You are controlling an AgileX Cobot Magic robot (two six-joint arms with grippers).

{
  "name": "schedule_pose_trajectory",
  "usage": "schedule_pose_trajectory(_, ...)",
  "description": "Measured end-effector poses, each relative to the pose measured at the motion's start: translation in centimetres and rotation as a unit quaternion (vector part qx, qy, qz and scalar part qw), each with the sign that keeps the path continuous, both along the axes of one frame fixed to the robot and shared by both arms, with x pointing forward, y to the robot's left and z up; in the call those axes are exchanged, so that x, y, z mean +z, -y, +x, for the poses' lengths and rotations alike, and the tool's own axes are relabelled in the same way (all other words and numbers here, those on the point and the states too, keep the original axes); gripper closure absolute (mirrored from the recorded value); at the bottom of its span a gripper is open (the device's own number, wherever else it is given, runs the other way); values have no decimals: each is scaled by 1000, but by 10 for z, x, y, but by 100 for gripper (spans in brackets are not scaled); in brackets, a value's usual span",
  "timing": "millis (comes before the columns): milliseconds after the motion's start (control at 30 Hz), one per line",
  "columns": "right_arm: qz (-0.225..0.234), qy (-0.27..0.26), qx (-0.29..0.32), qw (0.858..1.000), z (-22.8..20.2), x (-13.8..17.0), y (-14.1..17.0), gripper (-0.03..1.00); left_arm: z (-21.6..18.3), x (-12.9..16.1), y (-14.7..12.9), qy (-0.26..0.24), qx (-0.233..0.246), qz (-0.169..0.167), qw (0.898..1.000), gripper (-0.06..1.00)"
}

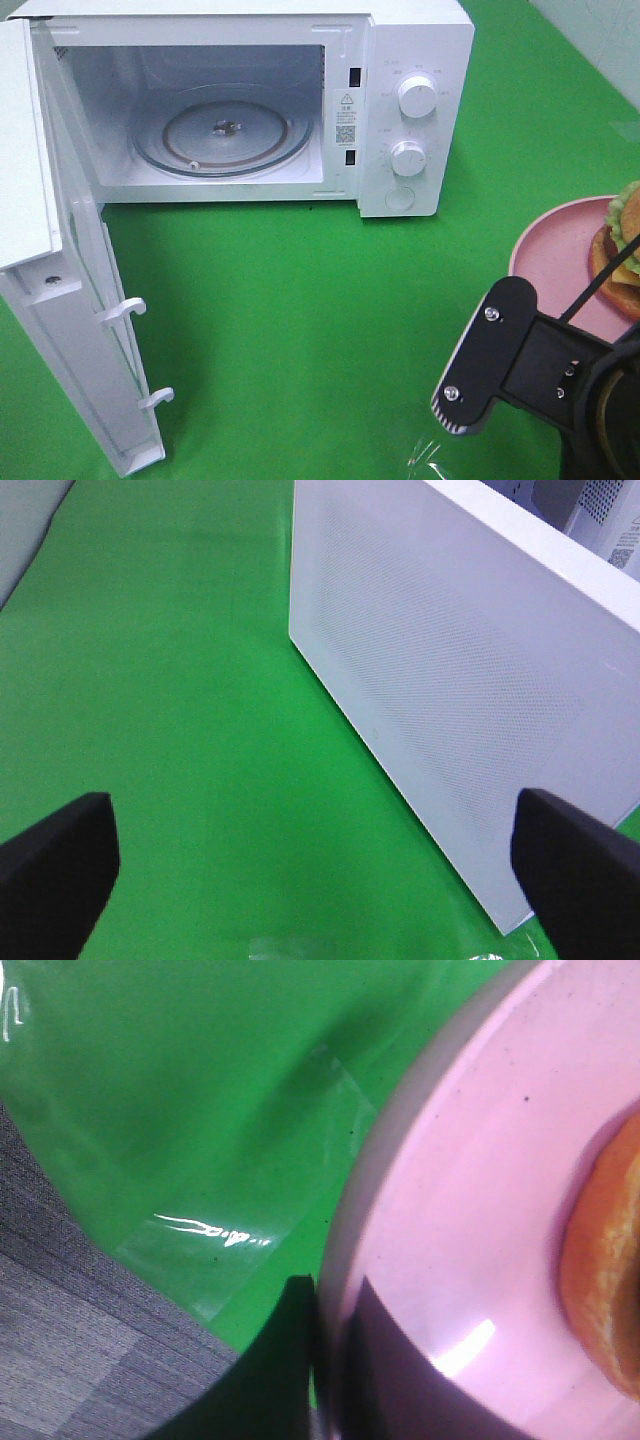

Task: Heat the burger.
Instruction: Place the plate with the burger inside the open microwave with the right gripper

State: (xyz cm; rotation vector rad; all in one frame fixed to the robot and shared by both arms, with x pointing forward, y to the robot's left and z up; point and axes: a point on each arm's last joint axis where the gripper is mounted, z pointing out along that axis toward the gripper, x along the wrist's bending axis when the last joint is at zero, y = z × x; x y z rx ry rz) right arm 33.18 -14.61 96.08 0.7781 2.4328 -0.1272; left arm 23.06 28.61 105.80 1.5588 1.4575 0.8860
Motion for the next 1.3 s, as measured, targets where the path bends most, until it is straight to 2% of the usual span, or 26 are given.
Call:
schedule_pose_trajectory(333, -6, -1, 22, 1000, -2, 0, -2, 90, 0, 0, 0, 0, 0, 0, 1000, -5)
schedule_pose_trajectory(467, -11, 2, 62, 998, 0, 1, -5, 90, 0, 0, 0, 0, 0, 0, 1000, -5)
schedule_pose_trajectory(533, -16, 11, 103, 995, 3, 2, -8, 90, 0, 0, 0, 0, 0, 0, 1000, -5)
schedule_pose_trajectory(833, -38, 28, 145, 988, 7, 4, -10, 90, 0, 0, 0, 0, 0, 0, 1000, -5)
schedule_pose_trajectory(967, -24, 19, 200, 979, 6, 3, -17, 90, 0, 0, 0, 0, 0, 0, 1000, -5)
schedule_pose_trajectory(1133, -7, 15, 236, 972, 6, 2, -23, 90, 0, 0, 0, 0, 0, 0, 1000, -5)
schedule_pose_trajectory(1300, -3, 32, 285, 958, 7, 3, -30, 90, 0, 0, 0, 0, 0, 0, 1000, -5)
